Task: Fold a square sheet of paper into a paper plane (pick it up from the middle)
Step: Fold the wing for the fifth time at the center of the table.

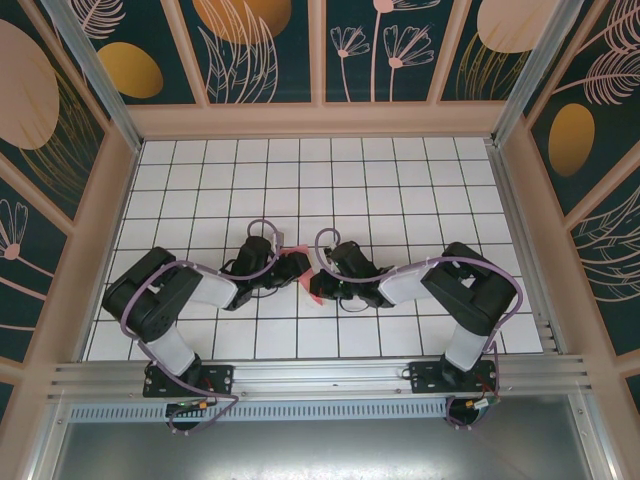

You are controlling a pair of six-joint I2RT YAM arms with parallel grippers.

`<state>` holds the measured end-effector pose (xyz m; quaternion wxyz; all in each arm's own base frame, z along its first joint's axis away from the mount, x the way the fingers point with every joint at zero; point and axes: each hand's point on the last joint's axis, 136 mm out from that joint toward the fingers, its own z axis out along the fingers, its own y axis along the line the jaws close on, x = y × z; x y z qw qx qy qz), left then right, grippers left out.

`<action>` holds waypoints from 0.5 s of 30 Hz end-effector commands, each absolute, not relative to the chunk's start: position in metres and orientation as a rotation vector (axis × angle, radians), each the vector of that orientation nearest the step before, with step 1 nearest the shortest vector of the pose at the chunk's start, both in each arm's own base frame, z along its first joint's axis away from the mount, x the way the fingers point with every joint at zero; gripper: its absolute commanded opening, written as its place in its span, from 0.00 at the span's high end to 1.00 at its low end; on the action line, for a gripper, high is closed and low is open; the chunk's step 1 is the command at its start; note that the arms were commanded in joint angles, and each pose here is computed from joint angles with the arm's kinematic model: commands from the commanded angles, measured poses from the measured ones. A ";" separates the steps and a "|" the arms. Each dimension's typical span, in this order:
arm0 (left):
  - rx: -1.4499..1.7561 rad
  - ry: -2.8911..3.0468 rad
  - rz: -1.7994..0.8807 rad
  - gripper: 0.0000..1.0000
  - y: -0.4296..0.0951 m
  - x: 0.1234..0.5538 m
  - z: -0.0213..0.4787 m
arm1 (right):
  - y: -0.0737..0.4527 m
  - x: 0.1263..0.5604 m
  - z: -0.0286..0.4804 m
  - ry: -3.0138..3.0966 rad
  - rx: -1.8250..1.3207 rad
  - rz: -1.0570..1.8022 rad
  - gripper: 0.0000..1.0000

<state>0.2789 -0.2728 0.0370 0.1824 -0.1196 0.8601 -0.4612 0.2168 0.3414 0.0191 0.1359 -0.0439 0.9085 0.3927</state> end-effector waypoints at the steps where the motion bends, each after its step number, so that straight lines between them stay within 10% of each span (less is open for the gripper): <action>1: -0.343 2.489 -1.215 0.60 -0.267 0.276 0.020 | 0.326 0.209 0.000 2.735 -0.129 1.005 0.92; 15: -0.324 2.539 -1.181 0.60 -0.267 0.272 0.007 | 0.335 0.214 0.050 2.654 -0.194 1.072 0.78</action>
